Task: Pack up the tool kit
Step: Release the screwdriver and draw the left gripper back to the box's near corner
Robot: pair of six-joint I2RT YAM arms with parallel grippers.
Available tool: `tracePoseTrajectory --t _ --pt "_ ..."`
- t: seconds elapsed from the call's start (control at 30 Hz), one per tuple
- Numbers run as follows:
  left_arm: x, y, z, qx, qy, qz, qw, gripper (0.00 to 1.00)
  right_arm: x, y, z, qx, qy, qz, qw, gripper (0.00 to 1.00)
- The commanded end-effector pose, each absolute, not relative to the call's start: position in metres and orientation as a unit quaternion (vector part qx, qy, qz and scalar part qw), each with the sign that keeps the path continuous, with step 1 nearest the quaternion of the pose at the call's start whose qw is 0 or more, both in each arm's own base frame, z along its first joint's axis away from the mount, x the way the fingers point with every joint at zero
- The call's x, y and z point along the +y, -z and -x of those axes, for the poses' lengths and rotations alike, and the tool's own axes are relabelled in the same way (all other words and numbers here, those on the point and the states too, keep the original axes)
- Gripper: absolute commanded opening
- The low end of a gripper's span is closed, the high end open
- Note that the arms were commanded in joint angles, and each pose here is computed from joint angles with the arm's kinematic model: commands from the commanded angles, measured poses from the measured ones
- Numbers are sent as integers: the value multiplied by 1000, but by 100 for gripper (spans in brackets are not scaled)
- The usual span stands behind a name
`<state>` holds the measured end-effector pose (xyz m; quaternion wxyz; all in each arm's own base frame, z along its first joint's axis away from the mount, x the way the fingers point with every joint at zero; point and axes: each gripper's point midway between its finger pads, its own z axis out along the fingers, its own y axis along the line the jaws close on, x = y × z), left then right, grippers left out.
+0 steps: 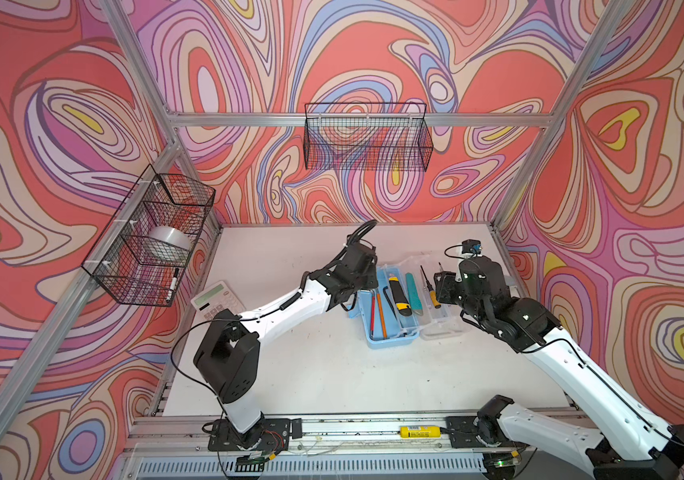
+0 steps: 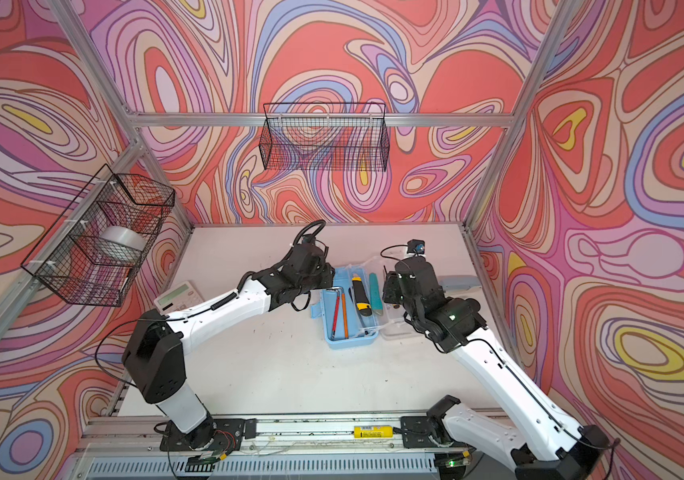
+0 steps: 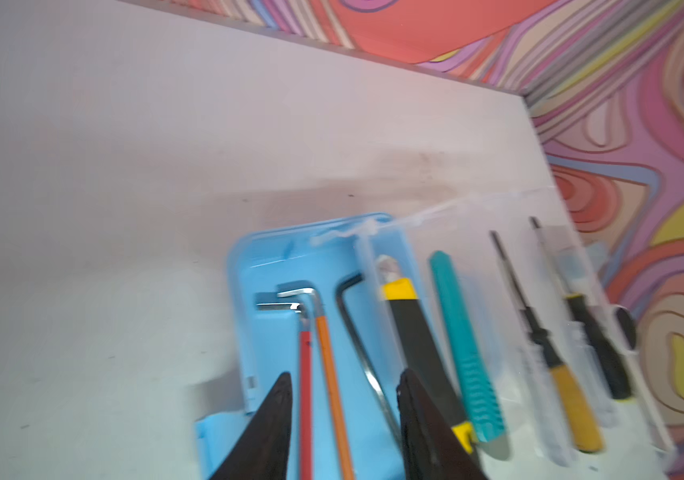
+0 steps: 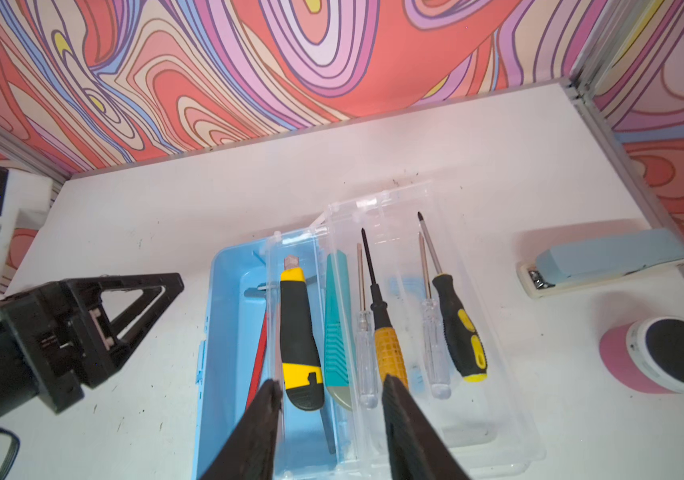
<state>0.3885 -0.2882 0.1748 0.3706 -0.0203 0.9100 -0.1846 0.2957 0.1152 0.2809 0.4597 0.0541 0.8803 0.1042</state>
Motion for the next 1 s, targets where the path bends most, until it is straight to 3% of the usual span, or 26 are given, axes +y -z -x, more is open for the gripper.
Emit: tracePoseTrajectory --t 0.0,0.17,0.7,0.97 --pt "-252 -149 -386 924 121 17 362 46 122 -273 -292 887 -124 -54 442 45" --pt "-242 -139 -397 927 115 19 357 48 124 -270 -295 890 -123 -54 436 46" --pt "-285 -103 -423 929 171 14 327 46 135 -259 -311 894 -120 -49 429 45" --pt "-290 -94 -433 935 158 11 317 32 142 -250 -319 898 -120 -43 421 44"
